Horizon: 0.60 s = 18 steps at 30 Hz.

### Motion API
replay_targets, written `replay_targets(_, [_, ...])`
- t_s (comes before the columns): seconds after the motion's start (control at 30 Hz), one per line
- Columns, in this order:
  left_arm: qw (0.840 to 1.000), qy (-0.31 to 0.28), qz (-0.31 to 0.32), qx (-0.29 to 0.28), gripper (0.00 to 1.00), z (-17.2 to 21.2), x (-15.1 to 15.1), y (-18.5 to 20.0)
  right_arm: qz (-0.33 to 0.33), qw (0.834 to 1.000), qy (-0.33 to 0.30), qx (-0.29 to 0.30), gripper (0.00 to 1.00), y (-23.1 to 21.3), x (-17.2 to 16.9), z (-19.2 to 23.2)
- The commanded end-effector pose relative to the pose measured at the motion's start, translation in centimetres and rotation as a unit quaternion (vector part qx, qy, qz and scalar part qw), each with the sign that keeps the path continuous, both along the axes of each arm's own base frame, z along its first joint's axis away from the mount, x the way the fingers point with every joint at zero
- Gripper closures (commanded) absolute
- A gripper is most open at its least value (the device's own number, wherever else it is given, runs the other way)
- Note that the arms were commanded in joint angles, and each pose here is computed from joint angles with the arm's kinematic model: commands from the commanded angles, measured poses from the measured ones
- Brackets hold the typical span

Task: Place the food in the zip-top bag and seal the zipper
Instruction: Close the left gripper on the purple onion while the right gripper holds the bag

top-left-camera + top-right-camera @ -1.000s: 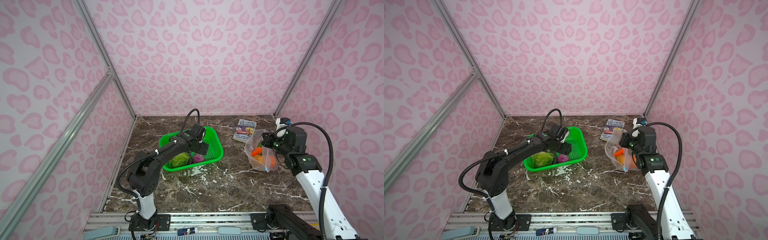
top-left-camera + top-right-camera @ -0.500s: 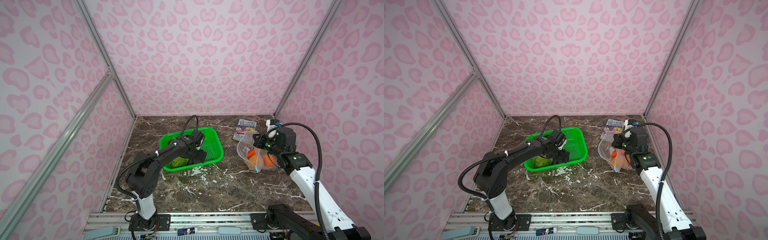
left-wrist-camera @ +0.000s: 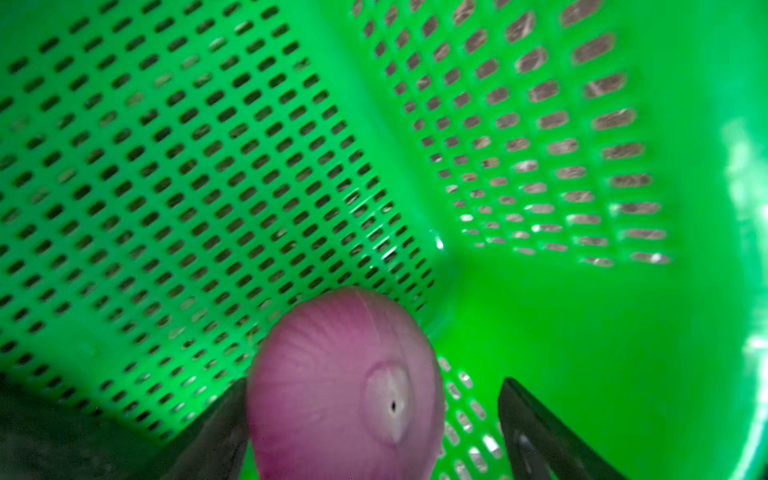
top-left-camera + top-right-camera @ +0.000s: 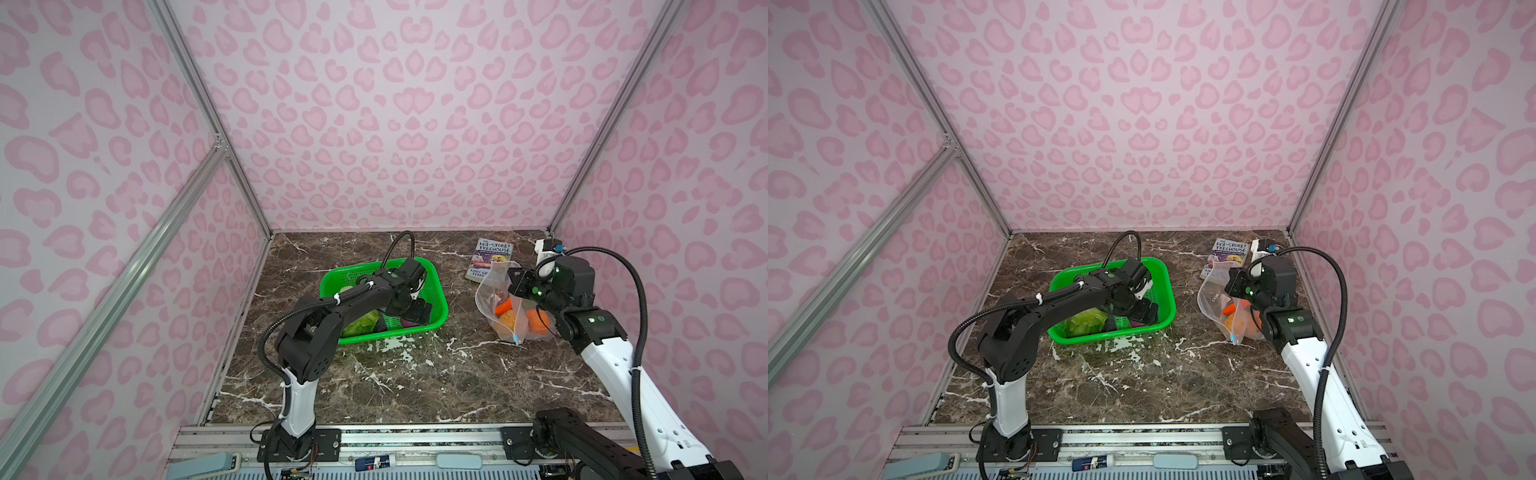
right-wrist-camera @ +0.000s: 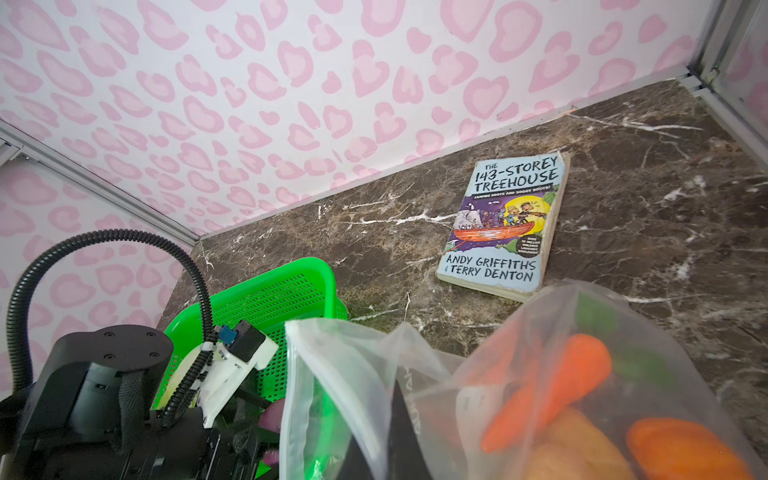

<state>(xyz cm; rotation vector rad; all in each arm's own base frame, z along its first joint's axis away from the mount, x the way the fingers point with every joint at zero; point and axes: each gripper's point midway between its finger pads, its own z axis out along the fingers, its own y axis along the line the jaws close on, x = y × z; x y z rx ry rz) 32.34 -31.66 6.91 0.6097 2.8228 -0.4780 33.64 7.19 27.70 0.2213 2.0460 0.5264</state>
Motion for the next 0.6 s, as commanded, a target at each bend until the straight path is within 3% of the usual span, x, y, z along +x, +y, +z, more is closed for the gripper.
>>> replay_targets(0.0, [0.999, -0.003, -0.005, -0.037, 0.07, 1.4, 0.3, -2.1, -0.003, 1.000, -0.010, -0.006, 1.00, -0.2, 0.1, 0.2])
replay_targets(0.2, [0.998, -0.053, 0.021, 0.021, 0.05, 2.5, 1.6, 0.4, -0.005, 1.000, -0.010, -0.013, 1.00, -0.4, -0.2, 0.0])
replay_targets(0.3, [0.998, -0.043, 0.020, 0.043, 0.02, 1.9, 0.6, 1.6, -0.007, 1.000, -0.009, -0.015, 1.00, -0.5, -0.3, -0.2])
replay_targets(0.43, [0.999, -0.010, 0.025, 0.043, 0.02, 0.4, -1.3, 2.5, -0.007, 1.000, -0.010, -0.013, 1.00, -0.5, -0.1, -0.4])
replay_targets(0.57, [0.999, 0.016, 0.028, 0.008, 0.02, -0.2, -2.3, 1.6, -0.006, 1.000, -0.010, -0.011, 1.00, -0.4, 0.0, -0.4])
